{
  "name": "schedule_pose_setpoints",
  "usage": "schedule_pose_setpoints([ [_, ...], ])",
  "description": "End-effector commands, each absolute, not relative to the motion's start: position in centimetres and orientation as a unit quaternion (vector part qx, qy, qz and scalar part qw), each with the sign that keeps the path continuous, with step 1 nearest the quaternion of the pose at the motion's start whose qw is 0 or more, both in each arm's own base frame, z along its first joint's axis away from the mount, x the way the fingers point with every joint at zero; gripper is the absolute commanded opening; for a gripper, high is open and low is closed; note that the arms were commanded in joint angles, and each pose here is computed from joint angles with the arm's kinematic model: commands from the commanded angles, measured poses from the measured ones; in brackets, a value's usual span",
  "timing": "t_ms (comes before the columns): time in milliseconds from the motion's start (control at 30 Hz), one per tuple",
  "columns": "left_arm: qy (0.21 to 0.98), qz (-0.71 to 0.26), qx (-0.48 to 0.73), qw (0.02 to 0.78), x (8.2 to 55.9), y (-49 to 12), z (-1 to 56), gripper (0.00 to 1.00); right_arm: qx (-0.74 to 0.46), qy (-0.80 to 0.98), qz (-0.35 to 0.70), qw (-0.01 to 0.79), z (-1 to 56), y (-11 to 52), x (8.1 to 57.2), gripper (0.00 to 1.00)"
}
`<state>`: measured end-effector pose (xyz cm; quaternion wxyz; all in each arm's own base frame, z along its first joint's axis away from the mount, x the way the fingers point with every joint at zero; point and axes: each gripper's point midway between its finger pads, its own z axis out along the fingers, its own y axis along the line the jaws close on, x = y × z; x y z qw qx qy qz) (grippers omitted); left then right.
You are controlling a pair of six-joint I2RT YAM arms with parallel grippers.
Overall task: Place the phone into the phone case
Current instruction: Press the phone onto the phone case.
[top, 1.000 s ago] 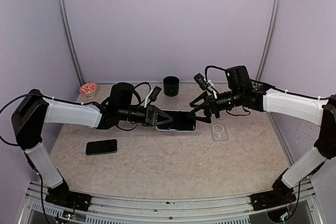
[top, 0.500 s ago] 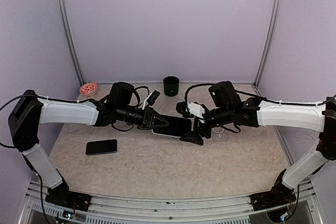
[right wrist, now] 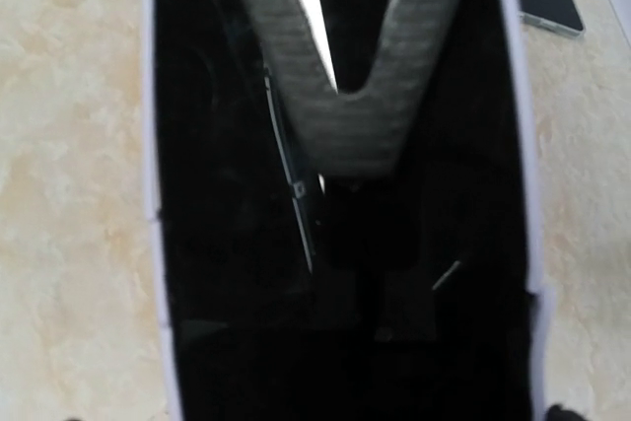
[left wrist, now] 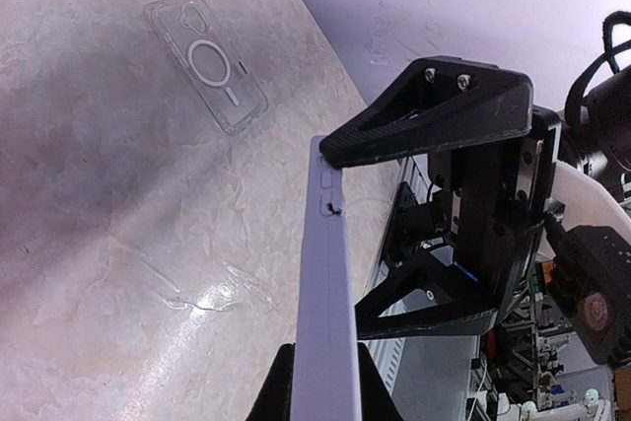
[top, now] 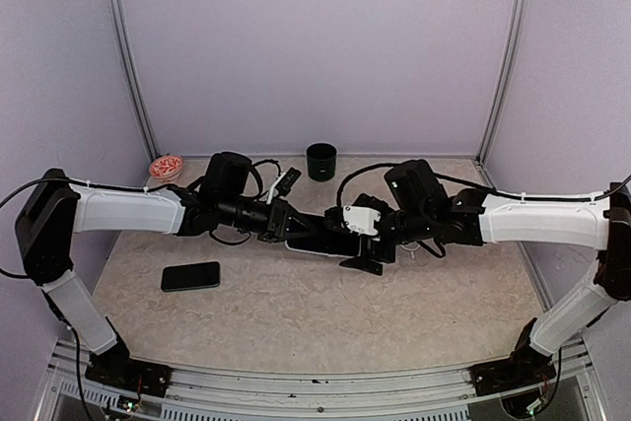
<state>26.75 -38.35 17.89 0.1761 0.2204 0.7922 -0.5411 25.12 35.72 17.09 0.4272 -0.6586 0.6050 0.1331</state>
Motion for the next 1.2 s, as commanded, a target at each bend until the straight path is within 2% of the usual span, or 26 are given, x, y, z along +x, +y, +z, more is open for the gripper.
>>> schedule_pose_setpoints([
  [0, 0.746, -0.572, 0.259, 0.222, 26.6, -39.3, 23.0, 0.0, -0.667, 0.597, 0.118, 0.43, 16.7, 36.5, 25.5, 1.0],
  [833, 0.745, -0.579, 0.257, 0.209, 26.2, -40.1, 22.1, 0.0, -0.668, 0.584, 0.087, 0.453, 17.1, 39.0, 26.7, 0.99],
  [1067, 0.747, -0.578, 0.255, 0.207, 26.3, -40.1, 21.9, 0.0, -0.673, 0.573, 0.083, 0.461, 17.5, 39.3, 26.2, 0.91],
  [1167, 0.748, -0.578, 0.254, 0.205, 26.3, -40.1, 21.7, 0.0, -0.676, 0.57, 0.076, 0.462, 17.5, 39.4, 26.0, 0.8],
])
